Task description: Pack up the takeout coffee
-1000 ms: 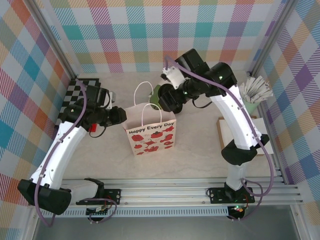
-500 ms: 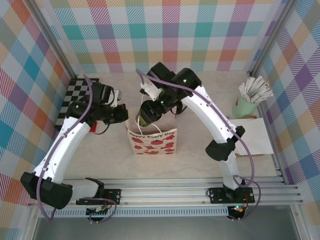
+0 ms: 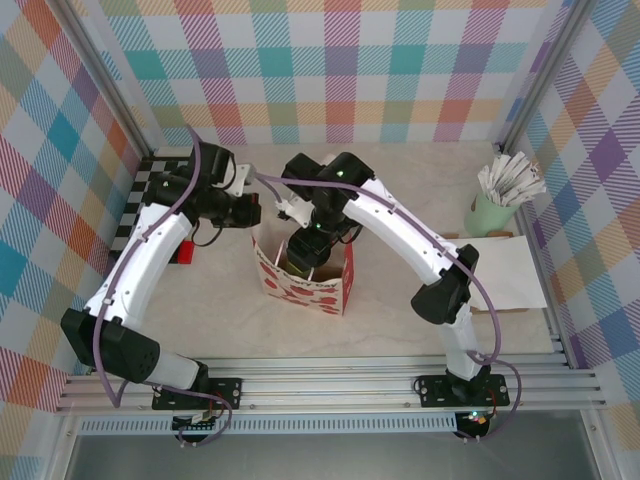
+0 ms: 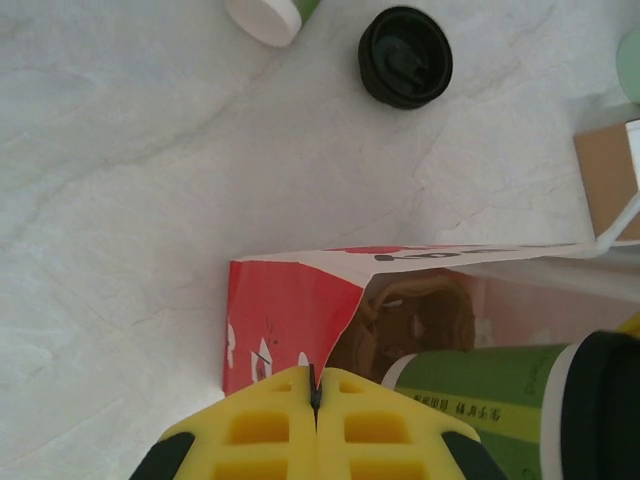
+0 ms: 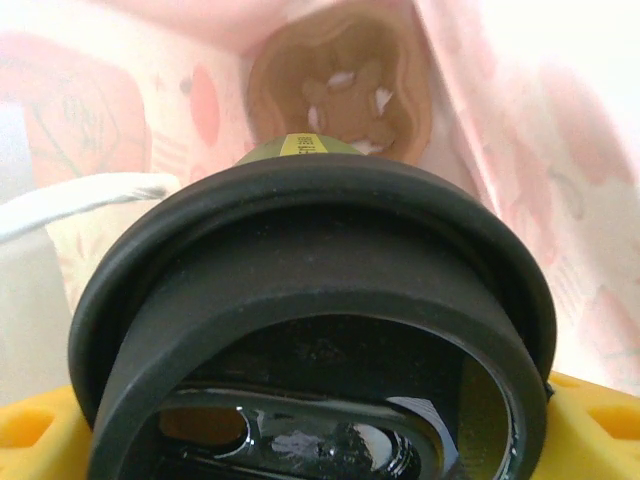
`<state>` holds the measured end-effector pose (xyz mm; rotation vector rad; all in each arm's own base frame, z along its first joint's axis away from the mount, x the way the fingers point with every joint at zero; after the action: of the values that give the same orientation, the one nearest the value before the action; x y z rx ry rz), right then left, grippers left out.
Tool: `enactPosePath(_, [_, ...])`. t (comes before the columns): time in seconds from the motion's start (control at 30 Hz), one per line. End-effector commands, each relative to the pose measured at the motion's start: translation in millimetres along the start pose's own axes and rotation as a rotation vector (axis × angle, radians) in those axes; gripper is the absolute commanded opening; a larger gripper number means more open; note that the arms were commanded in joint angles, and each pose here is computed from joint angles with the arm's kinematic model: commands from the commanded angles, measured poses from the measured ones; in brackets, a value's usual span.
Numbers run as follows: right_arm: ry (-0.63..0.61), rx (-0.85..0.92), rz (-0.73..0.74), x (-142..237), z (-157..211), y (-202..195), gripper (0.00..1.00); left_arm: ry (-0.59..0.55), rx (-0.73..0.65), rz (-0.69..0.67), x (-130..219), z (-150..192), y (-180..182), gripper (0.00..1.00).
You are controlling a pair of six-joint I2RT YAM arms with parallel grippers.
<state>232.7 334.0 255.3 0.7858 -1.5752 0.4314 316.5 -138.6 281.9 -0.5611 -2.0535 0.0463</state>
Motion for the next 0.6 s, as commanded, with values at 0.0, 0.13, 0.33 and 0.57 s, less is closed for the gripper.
enactPosePath(0.0, [0.037,0.046,0.021,2.0,13.4,3.2,0.59,-0.046,-0.044,0.045,4.1,-17.2,-5.3,0.0])
enactPosePath(0.13, [0.071,0.053,0.035,-6.2,17.1,-0.1,0.58,-0.022,-0.036,0.09,-1.2,-20.4,-2.0,0.0])
enactPosePath(0.33, [0.116,0.05,0.092,-22.2,15.4,-9.5,0.58,0.009,-0.005,0.183,-13.1,-34.0,-5.7,0.0])
enactPosePath(0.57, [0.187,0.035,0.119,-46.7,15.7,-15.7,0.58,0.067,-0.016,0.271,-22.6,-43.6,-14.2,0.0])
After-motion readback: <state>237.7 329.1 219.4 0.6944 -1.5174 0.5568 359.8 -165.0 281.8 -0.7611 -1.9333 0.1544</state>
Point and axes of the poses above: each hand's point on the last joint's axis, 136 mm out from that joint toward the fingers, its own x axis back along the fingers, its own y axis along the line the jaws close on, z = x × y, the point moved 2 cm from there along x, back along the fingers, and after that the axes turned 9 degrees about -x, right-handed, at the moved point
